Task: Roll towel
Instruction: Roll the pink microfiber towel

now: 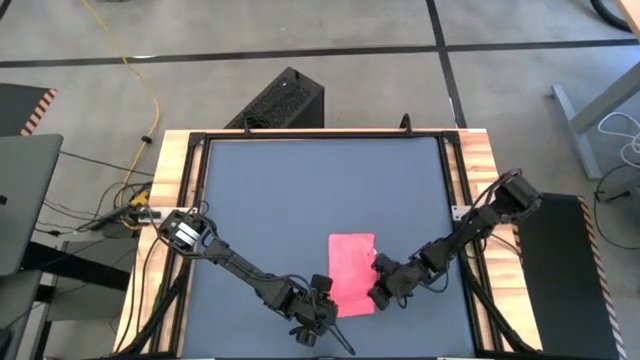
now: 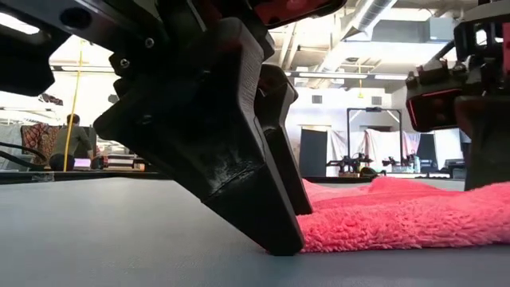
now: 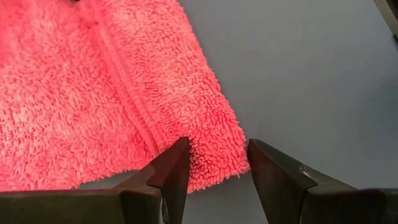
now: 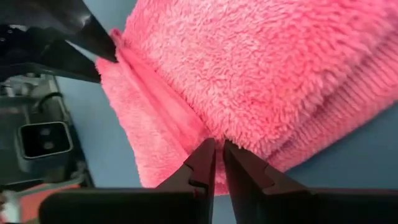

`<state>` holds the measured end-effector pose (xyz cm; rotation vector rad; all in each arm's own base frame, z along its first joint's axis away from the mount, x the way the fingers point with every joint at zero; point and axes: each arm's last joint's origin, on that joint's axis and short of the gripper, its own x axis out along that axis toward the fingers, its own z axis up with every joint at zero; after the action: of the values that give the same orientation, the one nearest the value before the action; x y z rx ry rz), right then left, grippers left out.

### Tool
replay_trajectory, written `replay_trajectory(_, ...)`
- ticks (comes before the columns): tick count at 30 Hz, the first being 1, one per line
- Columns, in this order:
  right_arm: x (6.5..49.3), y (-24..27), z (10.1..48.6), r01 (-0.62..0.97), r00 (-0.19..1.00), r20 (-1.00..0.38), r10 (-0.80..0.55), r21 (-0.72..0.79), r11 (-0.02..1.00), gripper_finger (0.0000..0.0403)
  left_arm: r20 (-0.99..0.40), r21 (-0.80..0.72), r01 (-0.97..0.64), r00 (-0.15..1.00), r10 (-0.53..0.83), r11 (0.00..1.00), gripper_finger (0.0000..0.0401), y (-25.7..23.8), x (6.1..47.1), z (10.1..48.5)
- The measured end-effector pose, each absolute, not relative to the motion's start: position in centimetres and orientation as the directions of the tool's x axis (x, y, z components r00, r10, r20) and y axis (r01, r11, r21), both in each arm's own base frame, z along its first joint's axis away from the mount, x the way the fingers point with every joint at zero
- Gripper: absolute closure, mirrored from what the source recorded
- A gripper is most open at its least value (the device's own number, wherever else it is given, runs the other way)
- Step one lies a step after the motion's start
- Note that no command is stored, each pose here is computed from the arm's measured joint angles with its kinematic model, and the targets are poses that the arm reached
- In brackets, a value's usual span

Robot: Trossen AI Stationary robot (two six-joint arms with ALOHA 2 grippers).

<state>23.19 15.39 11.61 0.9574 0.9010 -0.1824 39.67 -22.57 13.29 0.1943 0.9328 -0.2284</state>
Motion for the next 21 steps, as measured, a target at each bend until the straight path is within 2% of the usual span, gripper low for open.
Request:
replay_trajectory(4,23.01,15.16,12.21,0.498,0.636,-0.735,0.236,0.624,0.603,0.0304,-0.811,0.067,0.276,0.574,-0.109,0.959,0.0248,-22.51,39.7,13.27)
replay_trajectory(13,22.96,15.65,12.55,0.495,0.663,-0.709,0.242,0.656,0.569,0.0187,-0.804,0.094,0.296,0.585,-0.103,0.951,0.0248,-22.52,39.79,13.3)
replay_trajectory(16,22.92,15.75,12.6,0.497,0.673,-0.703,0.23,0.66,0.564,0.0175,-0.796,0.124,0.318,0.597,-0.097,0.94,0.0248,-22.46,39.93,13.34)
replay_trajectory(21,22.92,15.82,12.66,0.494,0.688,-0.695,0.209,0.66,0.566,0.0181,-0.787,0.148,0.355,0.607,-0.108,0.923,0.0248,-22.09,40.31,13.41)
